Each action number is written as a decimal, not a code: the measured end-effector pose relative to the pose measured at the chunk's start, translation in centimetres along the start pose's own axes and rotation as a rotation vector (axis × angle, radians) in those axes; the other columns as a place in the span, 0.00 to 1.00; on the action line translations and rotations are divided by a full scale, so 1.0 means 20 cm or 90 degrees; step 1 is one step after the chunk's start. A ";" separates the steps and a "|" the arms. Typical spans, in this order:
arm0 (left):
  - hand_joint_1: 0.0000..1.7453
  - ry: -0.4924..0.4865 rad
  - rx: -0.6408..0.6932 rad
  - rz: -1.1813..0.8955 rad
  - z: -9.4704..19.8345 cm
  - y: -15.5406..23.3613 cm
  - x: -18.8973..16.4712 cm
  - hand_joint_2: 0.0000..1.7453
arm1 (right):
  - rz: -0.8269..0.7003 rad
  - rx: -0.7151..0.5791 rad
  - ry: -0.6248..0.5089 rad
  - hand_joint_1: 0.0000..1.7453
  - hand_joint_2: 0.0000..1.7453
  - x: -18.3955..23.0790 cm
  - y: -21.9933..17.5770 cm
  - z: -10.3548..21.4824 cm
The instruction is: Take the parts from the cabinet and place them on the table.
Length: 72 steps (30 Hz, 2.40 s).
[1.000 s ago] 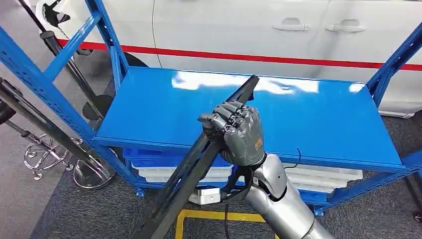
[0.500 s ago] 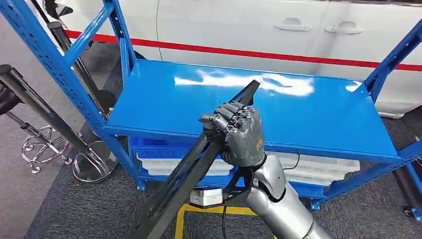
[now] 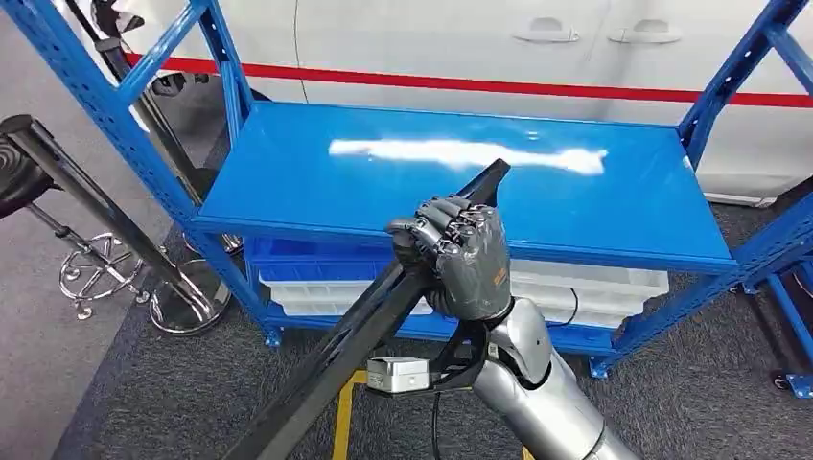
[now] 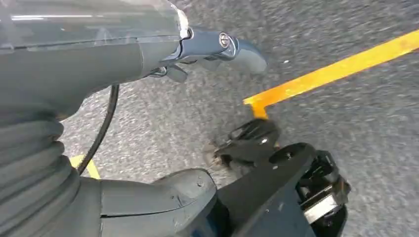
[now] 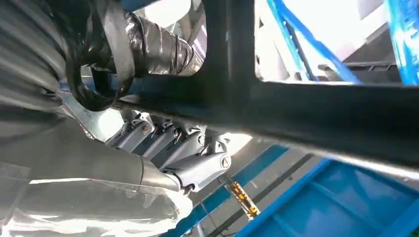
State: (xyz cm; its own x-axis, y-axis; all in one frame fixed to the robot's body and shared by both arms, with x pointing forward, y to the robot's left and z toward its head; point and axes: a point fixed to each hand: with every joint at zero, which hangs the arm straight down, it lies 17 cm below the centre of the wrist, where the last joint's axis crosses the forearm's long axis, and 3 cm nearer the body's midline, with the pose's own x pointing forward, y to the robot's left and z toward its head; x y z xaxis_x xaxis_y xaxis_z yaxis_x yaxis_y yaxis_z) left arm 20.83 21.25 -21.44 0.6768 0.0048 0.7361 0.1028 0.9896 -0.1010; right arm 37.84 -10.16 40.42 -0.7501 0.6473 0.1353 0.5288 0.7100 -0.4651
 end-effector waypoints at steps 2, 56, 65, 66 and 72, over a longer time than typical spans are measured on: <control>0.00 -0.001 0.000 0.001 0.00 0.00 0.01 1.00 | 0.000 0.000 0.000 1.00 1.00 0.00 0.00 0.00; 0.00 -0.009 -0.007 0.008 -0.02 -0.02 0.05 1.00 | 0.021 0.025 0.002 1.00 1.00 -0.03 0.07 0.00; 0.00 -0.008 -0.003 0.003 -0.03 0.00 0.05 1.00 | 0.012 0.022 0.002 1.00 1.00 -0.02 0.07 0.00; 0.00 -0.008 -0.002 0.003 -0.03 0.00 0.05 1.00 | 0.008 0.020 0.004 1.00 1.00 -0.02 0.07 0.00; 0.00 -0.007 -0.003 0.000 -0.03 0.01 0.05 1.00 | -0.004 0.016 0.013 1.00 1.00 -0.02 0.07 0.01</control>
State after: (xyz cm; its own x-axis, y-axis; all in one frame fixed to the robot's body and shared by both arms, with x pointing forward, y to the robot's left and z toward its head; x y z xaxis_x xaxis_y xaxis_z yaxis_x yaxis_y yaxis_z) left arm 21.96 21.28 -21.09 0.6692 0.0066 0.7430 0.1061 0.9889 -0.1043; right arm 38.83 -9.50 39.53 -0.7452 0.6485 0.1558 0.5138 0.7071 -0.4858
